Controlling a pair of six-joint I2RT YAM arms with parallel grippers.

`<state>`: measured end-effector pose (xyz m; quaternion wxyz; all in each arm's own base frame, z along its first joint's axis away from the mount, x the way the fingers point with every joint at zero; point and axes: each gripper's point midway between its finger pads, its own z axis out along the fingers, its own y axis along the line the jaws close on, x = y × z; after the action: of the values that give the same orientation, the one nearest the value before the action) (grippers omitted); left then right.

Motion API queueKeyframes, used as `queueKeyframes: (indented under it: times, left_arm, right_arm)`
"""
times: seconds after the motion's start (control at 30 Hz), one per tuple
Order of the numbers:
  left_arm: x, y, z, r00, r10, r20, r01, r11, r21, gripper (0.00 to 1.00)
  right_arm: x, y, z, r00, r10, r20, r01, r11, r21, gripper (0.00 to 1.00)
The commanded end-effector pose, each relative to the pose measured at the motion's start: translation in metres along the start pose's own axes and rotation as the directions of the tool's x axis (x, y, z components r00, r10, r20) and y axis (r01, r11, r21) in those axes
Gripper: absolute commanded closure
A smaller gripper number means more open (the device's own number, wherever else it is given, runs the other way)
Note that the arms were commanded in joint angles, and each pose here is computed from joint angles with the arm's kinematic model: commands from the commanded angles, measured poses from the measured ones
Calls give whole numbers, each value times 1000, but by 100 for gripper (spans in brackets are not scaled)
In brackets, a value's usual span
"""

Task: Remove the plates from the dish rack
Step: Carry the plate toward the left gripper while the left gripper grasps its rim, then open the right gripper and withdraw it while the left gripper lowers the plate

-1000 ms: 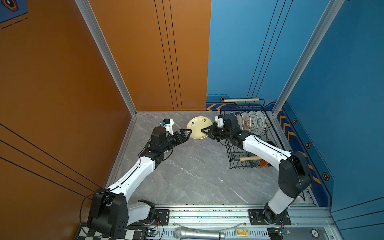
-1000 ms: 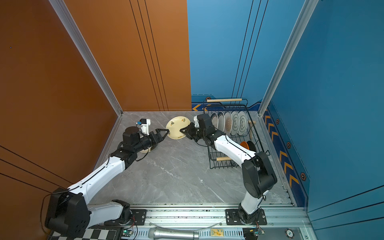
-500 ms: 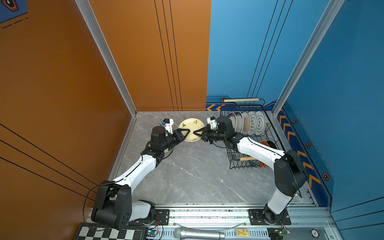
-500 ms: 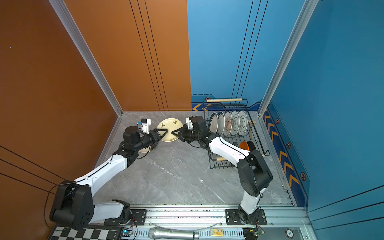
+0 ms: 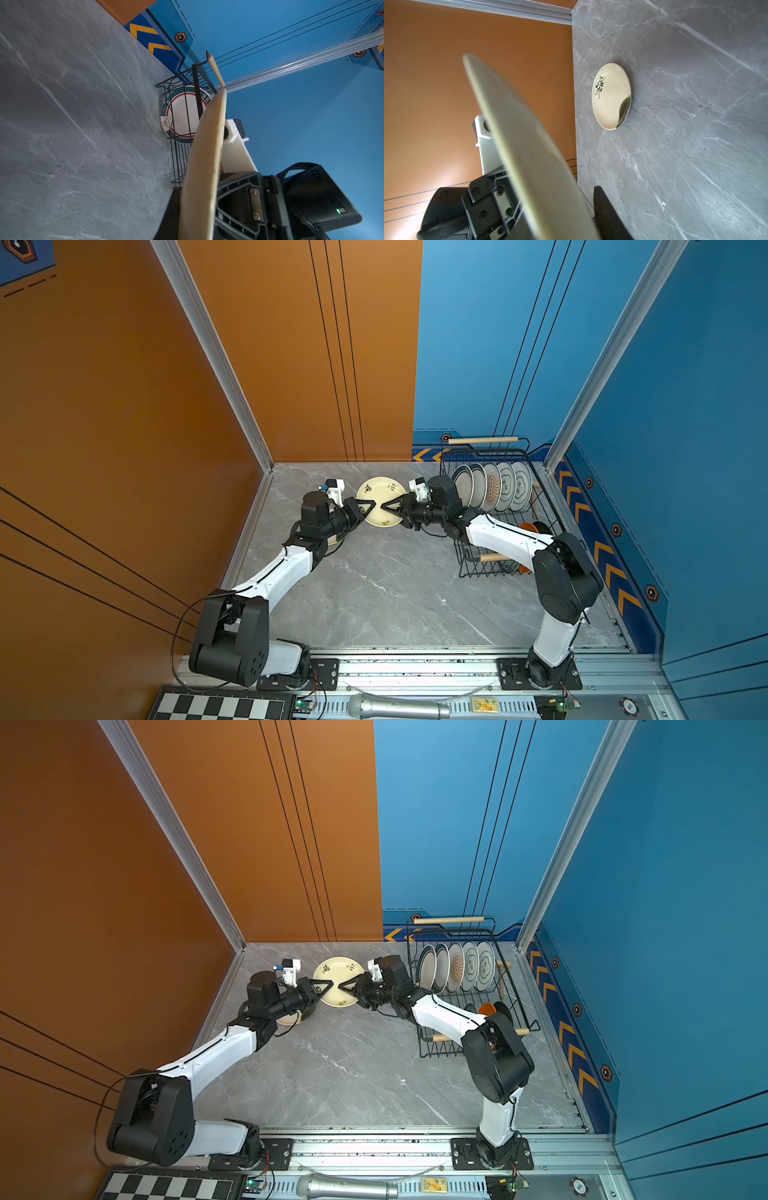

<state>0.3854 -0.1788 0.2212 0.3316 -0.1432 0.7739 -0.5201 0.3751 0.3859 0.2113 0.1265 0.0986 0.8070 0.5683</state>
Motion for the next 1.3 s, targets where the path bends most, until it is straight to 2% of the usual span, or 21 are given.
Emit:
queueKeyframes:
  times: [0.0, 0.13, 0.2, 0.27, 0.37, 0.5, 0.63, 0.73, 0.83, 1.0, 1.17, 1.27]
  left_arm:
    - [5, 12, 0, 999, -26, -39, 26, 1000, -7, 91]
    - [-2, 15, -8, 999, -40, -19, 40, 999, -8, 92]
    - [-10, 17, -16, 999, -51, 2, 51, 999, -9, 92]
    - [-20, 21, -27, 998, -58, 28, 59, 998, -26, 92]
    - [-34, 35, -47, 996, -56, 72, 63, 993, -103, 93]
    - [-49, 55, -73, 989, -56, 134, 84, 974, -210, 93]
    - [-61, 79, -97, 979, -27, 204, 97, 934, -345, 92]
    - [-67, 95, -108, 972, -8, 234, 109, 901, -419, 92]
    - [-75, 111, -114, 966, -4, 258, 128, 875, -467, 92]
    - [-90, 135, -119, 961, 7, 278, 150, 828, -540, 92]
    - [-95, 159, -117, 966, -2, 258, 163, 781, -603, 89]
    - [-92, 176, -117, 974, -20, 227, 166, 745, -646, 87]
  right_arm:
    - [-1, 24, 1, 998, -64, -6, 64, 996, -60, 47]
    - [-3, 15, -1, 996, -92, 4, 92, 996, 2, 22]
    - [-5, 6, -6, 992, -123, 8, 122, 990, 74, 0]
    - [-9, -9, -16, 985, -170, 20, 163, 966, 200, 0]
    - [-15, -18, -38, 963, -268, 28, 240, 901, 362, 0]
    - [-26, -14, -79, 901, -434, 17, 353, 753, 555, 0]
    - [-34, 3, -133, 777, -628, -43, 438, 490, 753, 0]
    - [-26, 21, -164, 698, -712, -77, 471, 374, 799, 0]
    - [-26, 25, -196, 659, -749, -67, 454, 325, 830, 0]
    - [-25, 15, -237, 631, -773, -62, 412, 267, 871, 0]
    - [-35, -14, -277, 668, -744, -25, 317, 255, 913, 0]
    - [-38, -31, -292, 700, -714, 2, 277, 275, 921, 0]
